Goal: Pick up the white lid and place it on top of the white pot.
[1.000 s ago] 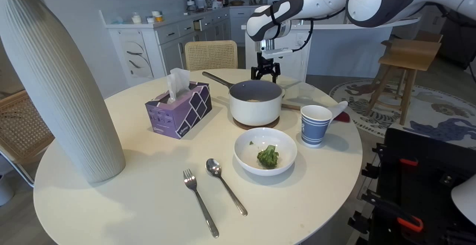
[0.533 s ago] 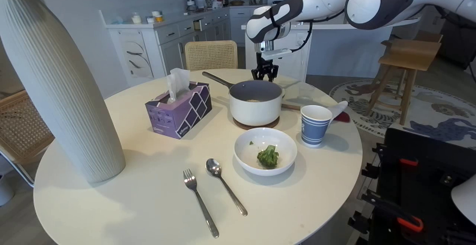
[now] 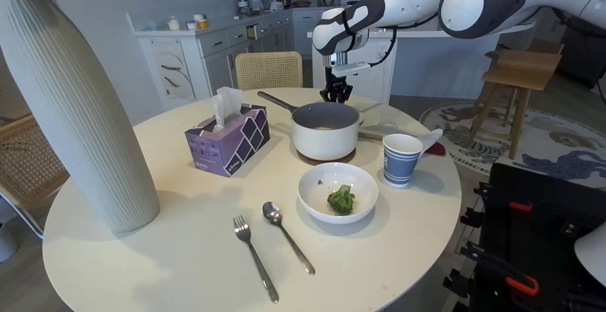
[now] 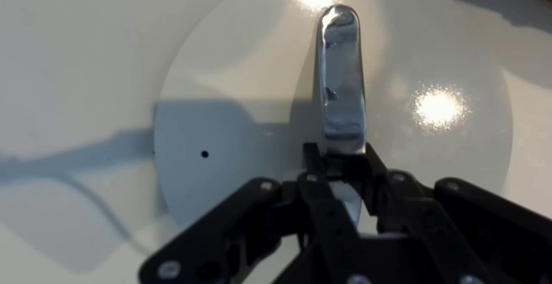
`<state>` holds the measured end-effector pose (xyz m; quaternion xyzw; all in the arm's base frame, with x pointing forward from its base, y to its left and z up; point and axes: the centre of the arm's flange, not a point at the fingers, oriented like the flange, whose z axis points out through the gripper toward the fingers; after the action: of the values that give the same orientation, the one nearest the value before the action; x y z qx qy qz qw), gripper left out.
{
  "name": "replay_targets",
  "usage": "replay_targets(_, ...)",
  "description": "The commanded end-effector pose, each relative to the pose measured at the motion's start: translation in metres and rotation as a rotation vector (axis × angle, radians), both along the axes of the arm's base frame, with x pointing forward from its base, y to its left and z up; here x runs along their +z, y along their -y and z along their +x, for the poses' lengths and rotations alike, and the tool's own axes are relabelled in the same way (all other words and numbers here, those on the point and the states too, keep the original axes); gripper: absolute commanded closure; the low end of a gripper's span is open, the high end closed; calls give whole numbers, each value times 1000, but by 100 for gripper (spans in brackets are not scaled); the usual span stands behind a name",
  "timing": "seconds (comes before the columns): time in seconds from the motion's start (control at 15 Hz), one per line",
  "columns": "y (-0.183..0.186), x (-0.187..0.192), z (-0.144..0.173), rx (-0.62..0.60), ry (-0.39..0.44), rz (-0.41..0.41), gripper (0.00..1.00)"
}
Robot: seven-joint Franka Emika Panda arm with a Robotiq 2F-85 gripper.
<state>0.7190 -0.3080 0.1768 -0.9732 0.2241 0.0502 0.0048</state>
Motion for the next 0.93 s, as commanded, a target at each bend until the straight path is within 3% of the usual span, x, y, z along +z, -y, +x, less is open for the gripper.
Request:
replay_targets(0.0, 6, 7, 11, -3, 4, -26, 94)
replay_targets(0.87, 7, 91, 28, -54, 104, -65, 94)
